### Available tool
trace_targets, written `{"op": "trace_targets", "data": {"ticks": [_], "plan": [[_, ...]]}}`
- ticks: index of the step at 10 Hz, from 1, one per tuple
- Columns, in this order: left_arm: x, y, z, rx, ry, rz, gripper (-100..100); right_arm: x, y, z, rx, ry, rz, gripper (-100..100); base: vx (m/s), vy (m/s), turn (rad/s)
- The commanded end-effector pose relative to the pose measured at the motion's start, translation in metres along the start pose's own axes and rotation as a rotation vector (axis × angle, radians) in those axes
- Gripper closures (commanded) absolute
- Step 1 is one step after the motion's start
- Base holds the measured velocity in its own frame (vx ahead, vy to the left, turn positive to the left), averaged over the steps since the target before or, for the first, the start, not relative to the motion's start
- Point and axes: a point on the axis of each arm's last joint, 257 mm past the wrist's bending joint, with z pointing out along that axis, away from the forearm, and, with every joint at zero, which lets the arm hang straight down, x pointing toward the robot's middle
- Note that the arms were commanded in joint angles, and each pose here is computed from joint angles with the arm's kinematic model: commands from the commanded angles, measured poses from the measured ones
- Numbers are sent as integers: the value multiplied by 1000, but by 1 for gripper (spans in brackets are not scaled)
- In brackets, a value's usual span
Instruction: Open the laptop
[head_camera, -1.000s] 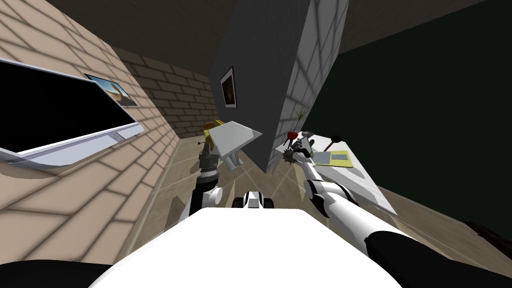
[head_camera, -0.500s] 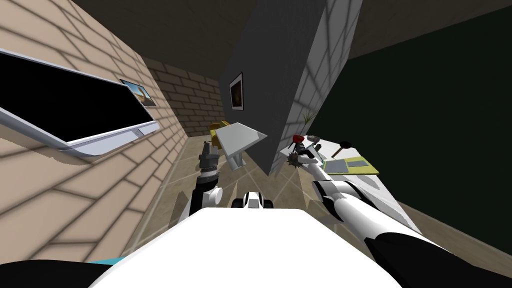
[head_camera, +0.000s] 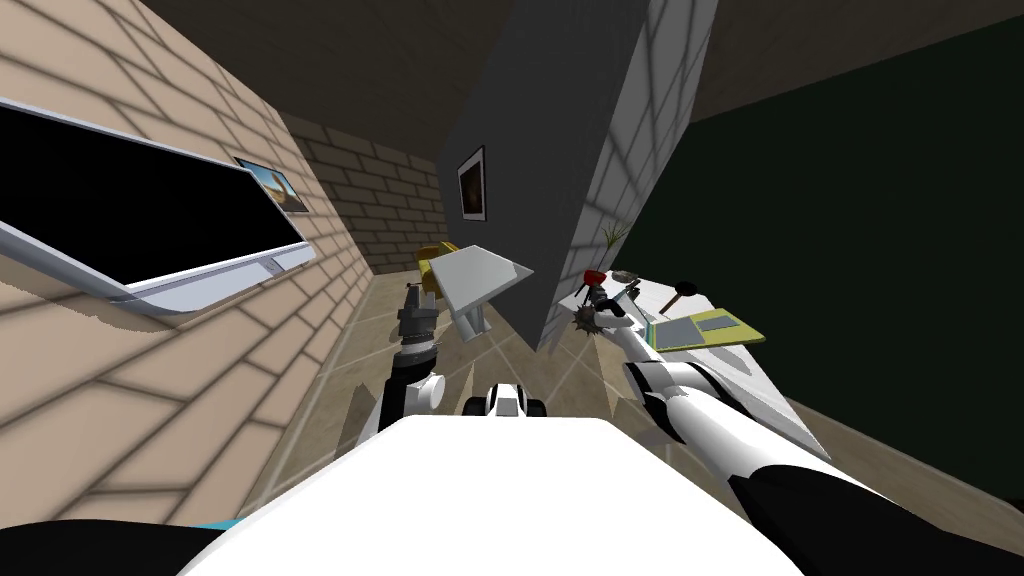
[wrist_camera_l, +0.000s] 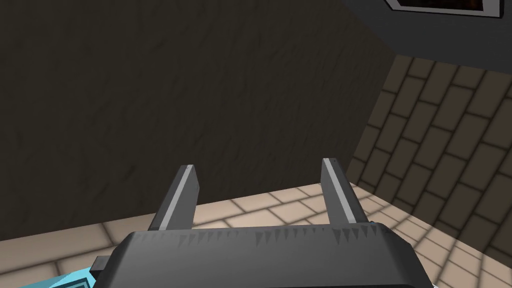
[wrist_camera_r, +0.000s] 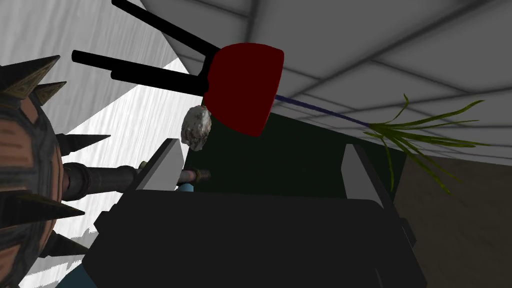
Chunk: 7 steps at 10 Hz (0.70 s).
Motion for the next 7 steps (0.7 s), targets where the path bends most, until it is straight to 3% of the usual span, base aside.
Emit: {"op": "trace_targets", "data": {"ticks": [1,2,4,5,6,7], "plan": [[0,0,0,0,0,0,0,-3,-43,-10,98,7,-135,-100,8,0,-4],[0,0,0,0,0,0,0,-17,13,-3,15,-7,-131,-100,26,75,50],[0,0,0,0,0,0,0,-17,19,-4,8,-9,-136,-100,41,55,23],[0,0,0,0,0,0,0,-17,13,-3,15,-7,-131,100,20,-16,-24],[0,0,0,0,0,0,0,-9,-2,-7,21,-1,-105,100,-14,-59,-43],[0,0,0,0,0,0,0,-15,13,-4,4,-7,-119,100,-19,-26,0]]}}
